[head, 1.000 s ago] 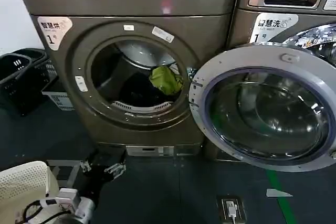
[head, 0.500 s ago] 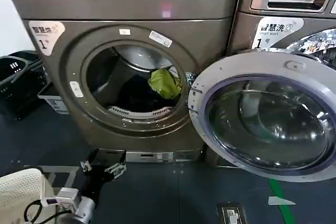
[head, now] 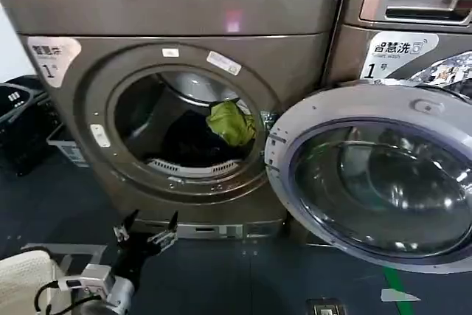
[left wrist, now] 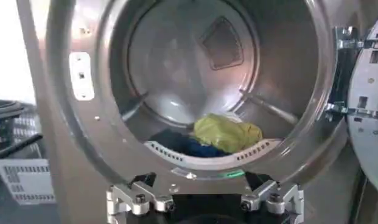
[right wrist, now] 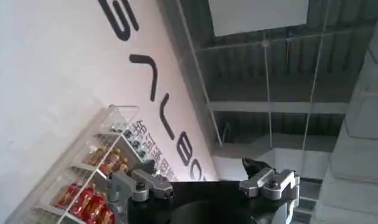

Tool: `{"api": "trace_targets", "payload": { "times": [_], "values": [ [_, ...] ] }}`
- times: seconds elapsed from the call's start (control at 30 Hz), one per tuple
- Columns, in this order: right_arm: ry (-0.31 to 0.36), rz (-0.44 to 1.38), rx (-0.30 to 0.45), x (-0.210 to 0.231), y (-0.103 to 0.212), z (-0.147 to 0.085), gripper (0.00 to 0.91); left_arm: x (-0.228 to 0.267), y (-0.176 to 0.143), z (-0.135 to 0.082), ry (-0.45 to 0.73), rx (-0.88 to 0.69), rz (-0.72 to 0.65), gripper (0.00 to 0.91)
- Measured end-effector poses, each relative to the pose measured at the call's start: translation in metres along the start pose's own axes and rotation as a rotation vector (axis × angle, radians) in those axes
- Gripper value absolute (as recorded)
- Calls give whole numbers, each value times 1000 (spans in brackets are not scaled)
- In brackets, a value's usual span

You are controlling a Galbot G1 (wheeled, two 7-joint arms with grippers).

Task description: Grasp the clothes from the dryer.

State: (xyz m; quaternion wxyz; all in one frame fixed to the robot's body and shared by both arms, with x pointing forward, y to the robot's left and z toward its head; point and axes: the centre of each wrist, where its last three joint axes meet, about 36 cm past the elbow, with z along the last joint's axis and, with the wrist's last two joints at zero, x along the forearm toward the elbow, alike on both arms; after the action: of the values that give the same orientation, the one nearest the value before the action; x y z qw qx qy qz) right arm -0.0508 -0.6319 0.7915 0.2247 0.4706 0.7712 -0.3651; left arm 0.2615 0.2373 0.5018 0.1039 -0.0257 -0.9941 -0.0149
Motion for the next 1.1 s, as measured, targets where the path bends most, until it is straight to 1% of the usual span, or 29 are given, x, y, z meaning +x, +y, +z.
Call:
{"api": "trace_targets", "payload": {
  "times": [0.23, 0.47, 0.77, 1.1],
  "values": [
    [-1, -9, 23, 0, -4, -8, 907, -12, 1, -3, -20, 2, 27, 907],
    [4, -28, 38, 1, -2, -13, 907, -44, 1, -7, -71, -7, 42, 907],
    [4, -43, 55, 4, -2, -19, 907, -102, -4, -11, -137, 14, 45, 907],
    [-3, -52, 66, 3, -3, -24, 907, -181, -13, -16, -168, 42, 34, 907]
  ]
}}
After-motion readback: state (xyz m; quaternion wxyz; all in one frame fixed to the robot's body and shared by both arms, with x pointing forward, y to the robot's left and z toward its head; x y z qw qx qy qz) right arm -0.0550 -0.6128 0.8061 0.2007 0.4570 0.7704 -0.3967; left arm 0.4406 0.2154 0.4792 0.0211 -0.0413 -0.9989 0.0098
